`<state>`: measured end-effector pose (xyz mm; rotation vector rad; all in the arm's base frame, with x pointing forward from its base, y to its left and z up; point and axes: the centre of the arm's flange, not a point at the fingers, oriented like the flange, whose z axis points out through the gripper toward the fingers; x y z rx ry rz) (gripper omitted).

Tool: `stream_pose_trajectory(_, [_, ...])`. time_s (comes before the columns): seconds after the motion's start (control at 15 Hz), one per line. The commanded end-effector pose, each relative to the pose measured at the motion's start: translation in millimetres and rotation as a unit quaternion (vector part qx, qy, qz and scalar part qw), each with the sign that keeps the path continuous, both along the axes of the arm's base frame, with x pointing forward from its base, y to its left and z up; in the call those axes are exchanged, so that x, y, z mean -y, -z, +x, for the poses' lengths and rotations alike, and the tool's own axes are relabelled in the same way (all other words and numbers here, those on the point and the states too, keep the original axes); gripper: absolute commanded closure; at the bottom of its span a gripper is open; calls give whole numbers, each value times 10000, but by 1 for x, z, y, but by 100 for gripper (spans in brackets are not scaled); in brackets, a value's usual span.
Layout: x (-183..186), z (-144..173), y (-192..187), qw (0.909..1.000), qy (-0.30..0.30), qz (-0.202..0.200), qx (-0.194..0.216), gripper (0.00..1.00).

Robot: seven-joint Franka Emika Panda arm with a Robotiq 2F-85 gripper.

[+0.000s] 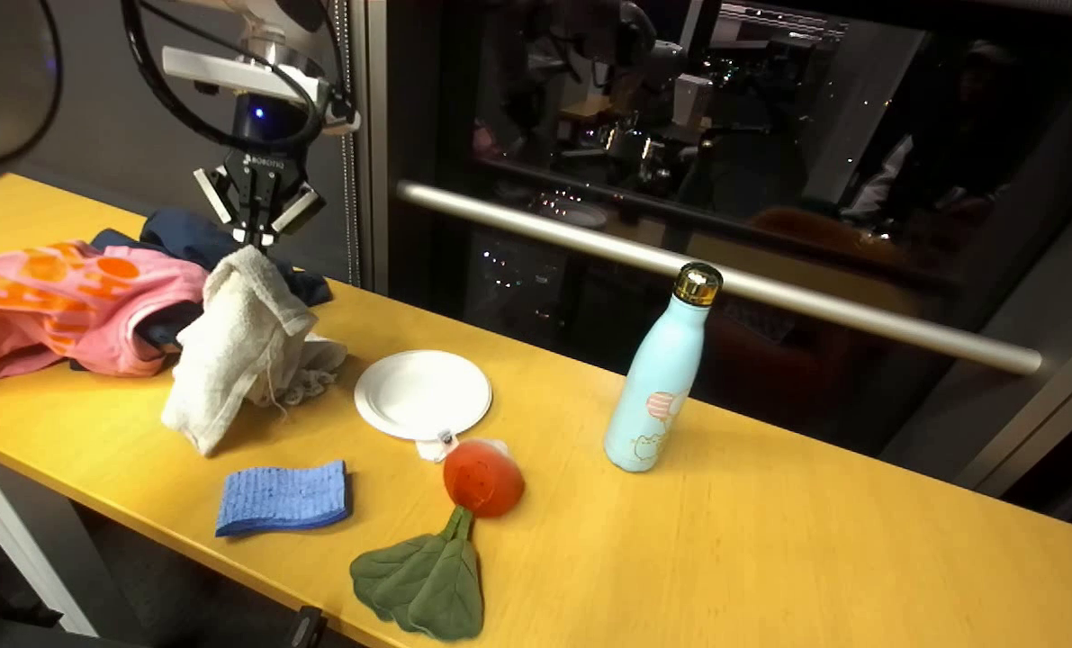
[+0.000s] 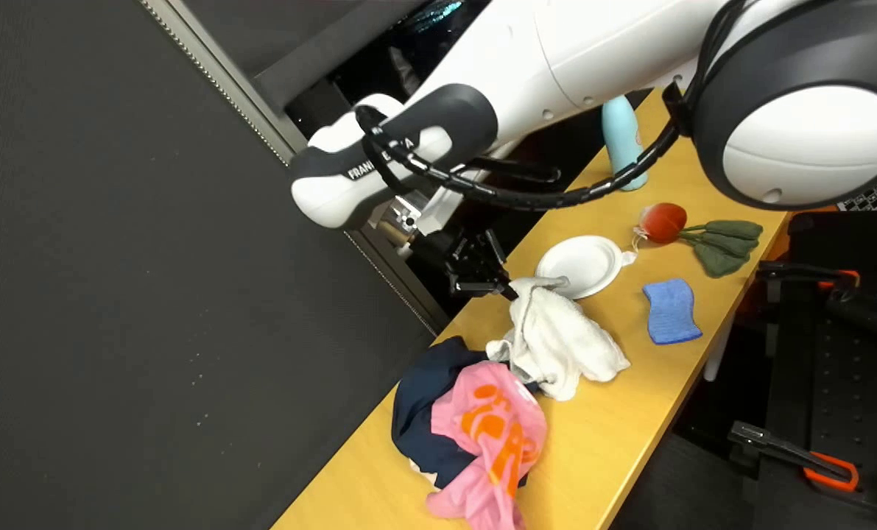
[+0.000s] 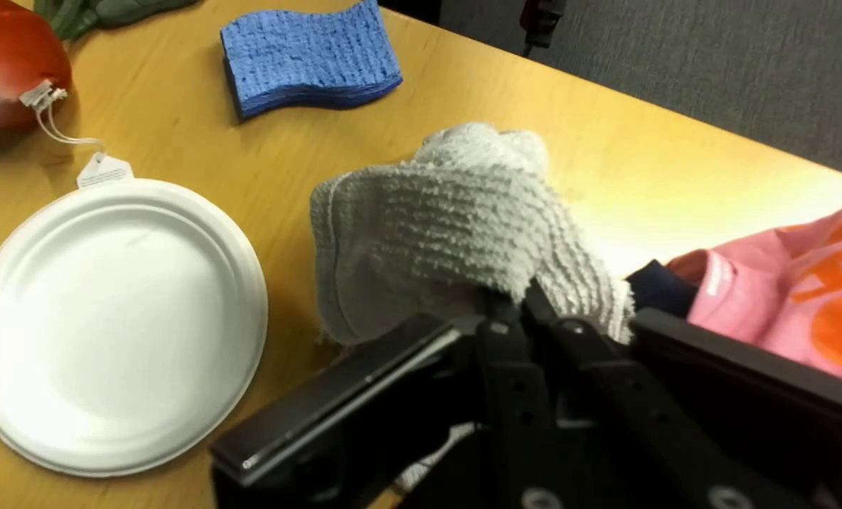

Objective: Pull out the towel from the pile

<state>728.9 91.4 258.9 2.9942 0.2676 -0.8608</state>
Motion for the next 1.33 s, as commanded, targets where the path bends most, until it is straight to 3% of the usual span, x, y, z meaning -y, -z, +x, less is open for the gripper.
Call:
stream_pose_trajectory(0.0, [11, -59, 62, 9996, 94, -228, 141, 99])
stream_pose_trajectory(0.33, [15, -65, 134, 9976, 38, -462, 517, 99])
stream_pose_trajectory(0.4, [13, -59, 134, 9968, 79, -432, 674, 69])
stream_pose_trajectory(0.53, [9, -55, 114, 9962, 140, -296, 803, 63])
stream_pose_trajectory(0.87, [13, -23, 34, 9911, 193, -56, 1320, 27])
stream_pose_trajectory(1.07, [14, -25, -6, 9885, 176, -2, 1502, 4])
stream_pose_trajectory(1.2, [15, -28, -25, 9863, 77, -72, 1645, 0])
stream_pose_trajectory(1.27, [6, 43, -10, 9870, 125, -125, 1598, 0])
